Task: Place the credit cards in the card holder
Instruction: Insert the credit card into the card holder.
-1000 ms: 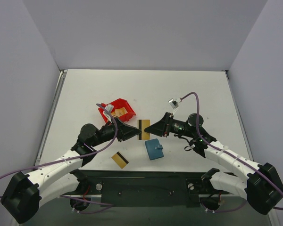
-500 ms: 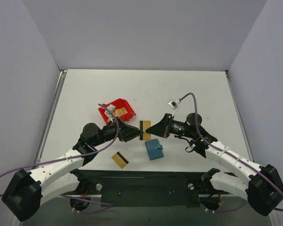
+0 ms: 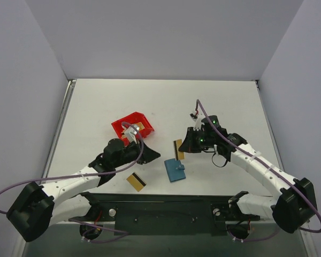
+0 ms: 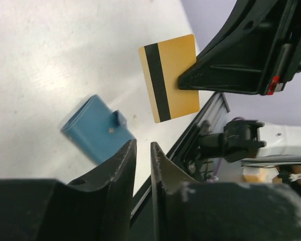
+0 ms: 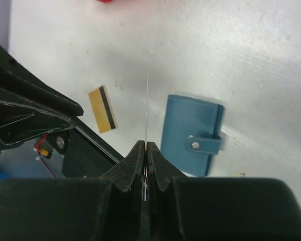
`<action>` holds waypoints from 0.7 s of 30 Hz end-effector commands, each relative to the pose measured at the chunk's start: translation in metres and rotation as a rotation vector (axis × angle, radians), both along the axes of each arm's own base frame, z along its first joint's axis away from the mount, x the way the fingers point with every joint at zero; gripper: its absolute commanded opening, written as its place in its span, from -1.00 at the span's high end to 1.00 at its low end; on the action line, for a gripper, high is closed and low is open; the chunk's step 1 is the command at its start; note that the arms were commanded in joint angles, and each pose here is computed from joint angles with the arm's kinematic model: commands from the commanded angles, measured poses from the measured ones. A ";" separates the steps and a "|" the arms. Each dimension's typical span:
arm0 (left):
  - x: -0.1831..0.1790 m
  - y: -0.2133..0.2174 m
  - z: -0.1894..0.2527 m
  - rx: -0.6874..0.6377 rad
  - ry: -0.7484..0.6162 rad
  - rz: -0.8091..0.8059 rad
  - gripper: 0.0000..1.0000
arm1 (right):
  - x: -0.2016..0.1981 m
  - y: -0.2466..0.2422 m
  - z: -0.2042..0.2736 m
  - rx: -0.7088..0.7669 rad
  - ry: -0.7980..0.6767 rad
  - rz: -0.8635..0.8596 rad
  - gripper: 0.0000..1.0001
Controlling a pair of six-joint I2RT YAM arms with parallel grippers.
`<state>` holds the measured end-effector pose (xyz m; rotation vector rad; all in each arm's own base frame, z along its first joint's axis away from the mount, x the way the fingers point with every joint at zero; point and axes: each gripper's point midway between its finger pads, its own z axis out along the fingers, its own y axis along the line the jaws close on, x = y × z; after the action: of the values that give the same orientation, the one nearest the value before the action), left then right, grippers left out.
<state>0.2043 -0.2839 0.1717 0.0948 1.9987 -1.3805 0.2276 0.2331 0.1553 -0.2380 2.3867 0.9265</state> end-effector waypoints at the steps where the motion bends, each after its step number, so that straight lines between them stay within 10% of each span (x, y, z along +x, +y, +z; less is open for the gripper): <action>1: 0.002 -0.011 -0.026 0.122 -0.035 0.015 0.64 | -0.023 -0.007 -0.035 -0.120 0.174 0.081 1.00; 3: -0.003 -0.020 -0.038 0.148 -0.027 0.005 0.99 | -0.025 -0.001 -0.045 -0.139 0.211 0.095 1.00; 21: -0.012 -0.070 -0.085 0.241 0.015 -0.059 1.00 | -0.020 -0.036 -0.085 -0.562 0.206 -0.034 1.00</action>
<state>0.1789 -0.3329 0.0679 0.2352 2.2741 -1.1315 0.2010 0.2221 0.0677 -0.3369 2.7884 0.4778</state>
